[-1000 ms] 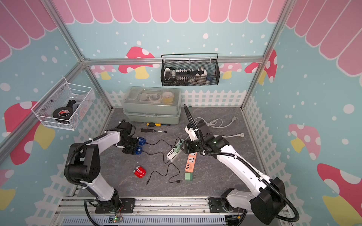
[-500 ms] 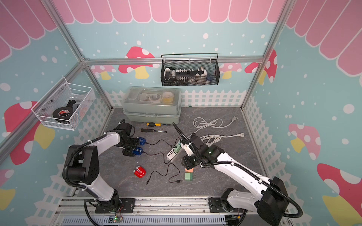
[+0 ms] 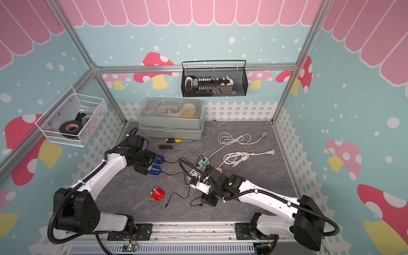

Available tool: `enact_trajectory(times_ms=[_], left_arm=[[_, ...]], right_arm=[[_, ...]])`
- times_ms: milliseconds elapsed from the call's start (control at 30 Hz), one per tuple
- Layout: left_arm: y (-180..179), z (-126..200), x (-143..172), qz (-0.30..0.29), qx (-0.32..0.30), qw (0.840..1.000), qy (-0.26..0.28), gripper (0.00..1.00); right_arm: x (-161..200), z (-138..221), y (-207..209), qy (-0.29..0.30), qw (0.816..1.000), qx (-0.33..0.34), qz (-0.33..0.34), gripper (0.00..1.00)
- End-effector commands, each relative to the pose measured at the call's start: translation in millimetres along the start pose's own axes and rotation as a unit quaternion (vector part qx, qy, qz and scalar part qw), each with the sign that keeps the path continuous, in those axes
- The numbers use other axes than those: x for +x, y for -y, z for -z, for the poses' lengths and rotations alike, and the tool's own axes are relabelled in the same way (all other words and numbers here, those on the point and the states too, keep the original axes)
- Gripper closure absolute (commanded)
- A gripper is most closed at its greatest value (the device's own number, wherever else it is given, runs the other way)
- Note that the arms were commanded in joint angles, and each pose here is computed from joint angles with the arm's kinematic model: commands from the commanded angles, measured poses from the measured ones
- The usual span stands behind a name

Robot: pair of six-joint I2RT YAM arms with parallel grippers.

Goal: Charge the electric shaver
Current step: Place the electric shaver at the center of the board, then pick up the charging cable from the center of the board.

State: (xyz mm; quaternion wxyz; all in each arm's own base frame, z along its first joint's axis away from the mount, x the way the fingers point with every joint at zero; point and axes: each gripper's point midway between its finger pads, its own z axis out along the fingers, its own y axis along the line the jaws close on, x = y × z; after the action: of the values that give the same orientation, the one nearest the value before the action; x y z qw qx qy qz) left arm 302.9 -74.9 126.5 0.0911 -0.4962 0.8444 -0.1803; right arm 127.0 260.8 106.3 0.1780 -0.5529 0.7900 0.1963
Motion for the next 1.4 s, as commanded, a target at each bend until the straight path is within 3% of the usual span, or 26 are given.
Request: enact_trajectory(times_ms=[0,200,400,767,967,1133,1200,1367], left_arm=[[-17,9,21,-0.044,-0.014,0.999,-0.023,0.25],[-33,25,24,-0.035,0.005,0.999,-0.016,0.26],[-39,30,19,-0.030,0.012,0.999,-0.011,0.27],[-45,33,13,-0.012,0.019,1.000,-0.009,0.29],[-37,39,10,-0.013,0.029,0.999,-0.003,0.30],[-30,44,9,-0.023,0.043,0.999,-0.001,0.31],[-22,47,11,-0.037,0.063,0.997,-0.004,0.32],[12,54,30,-0.103,0.137,0.984,-0.051,0.33]], right_arm=[[7,-17,-9,-0.042,0.994,-0.016,0.097,0.53],[27,-47,0,-0.134,0.981,0.002,0.144,0.53],[27,-64,7,-0.144,0.976,0.012,0.162,0.54],[35,-80,-2,-0.194,0.970,-0.014,0.144,0.80],[43,-83,-4,-0.212,0.969,-0.016,0.128,0.84],[34,-75,-7,-0.192,0.974,-0.019,0.122,1.00],[21,-64,-7,-0.171,0.979,-0.018,0.109,1.00],[-43,-7,1,-0.041,0.997,-0.065,0.003,1.00]])
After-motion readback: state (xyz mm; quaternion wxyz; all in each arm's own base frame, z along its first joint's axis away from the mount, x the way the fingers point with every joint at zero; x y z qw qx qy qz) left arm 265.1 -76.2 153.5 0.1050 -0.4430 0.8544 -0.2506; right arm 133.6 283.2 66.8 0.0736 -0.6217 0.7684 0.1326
